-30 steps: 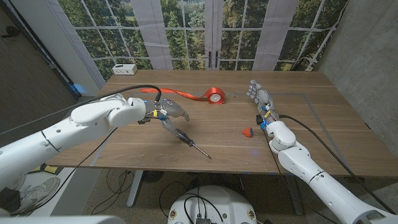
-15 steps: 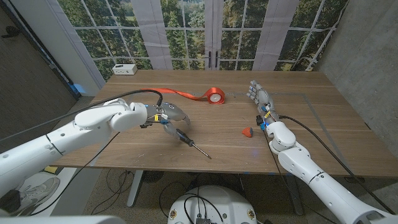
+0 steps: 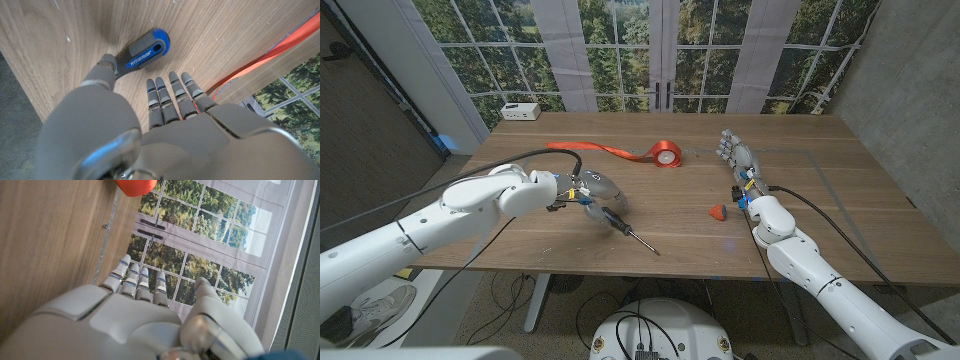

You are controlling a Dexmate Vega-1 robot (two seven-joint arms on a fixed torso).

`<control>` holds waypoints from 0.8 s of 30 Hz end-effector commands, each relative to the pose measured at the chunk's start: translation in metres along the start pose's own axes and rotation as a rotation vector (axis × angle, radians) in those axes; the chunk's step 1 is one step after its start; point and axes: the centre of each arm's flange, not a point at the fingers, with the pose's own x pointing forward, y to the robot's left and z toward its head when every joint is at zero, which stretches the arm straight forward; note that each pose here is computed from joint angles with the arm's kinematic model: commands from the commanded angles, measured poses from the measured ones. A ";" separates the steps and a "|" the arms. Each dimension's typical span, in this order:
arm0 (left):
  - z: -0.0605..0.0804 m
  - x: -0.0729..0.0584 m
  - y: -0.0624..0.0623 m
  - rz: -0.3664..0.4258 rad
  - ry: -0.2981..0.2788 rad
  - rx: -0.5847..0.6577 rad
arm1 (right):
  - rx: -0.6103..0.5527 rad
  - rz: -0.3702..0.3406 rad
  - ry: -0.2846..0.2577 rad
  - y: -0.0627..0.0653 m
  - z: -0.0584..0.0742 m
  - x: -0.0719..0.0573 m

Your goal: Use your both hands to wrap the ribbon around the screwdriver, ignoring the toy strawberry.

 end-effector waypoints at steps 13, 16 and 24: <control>0.002 0.012 -0.011 -0.021 -0.008 0.013 | 0.003 -0.004 0.011 0.001 -0.005 0.003; 0.003 0.013 -0.014 -0.011 -0.005 0.019 | 0.004 -0.004 0.012 0.000 -0.006 0.002; 0.012 0.011 -0.018 0.052 0.001 0.085 | 0.006 -0.012 0.014 -0.001 -0.008 0.001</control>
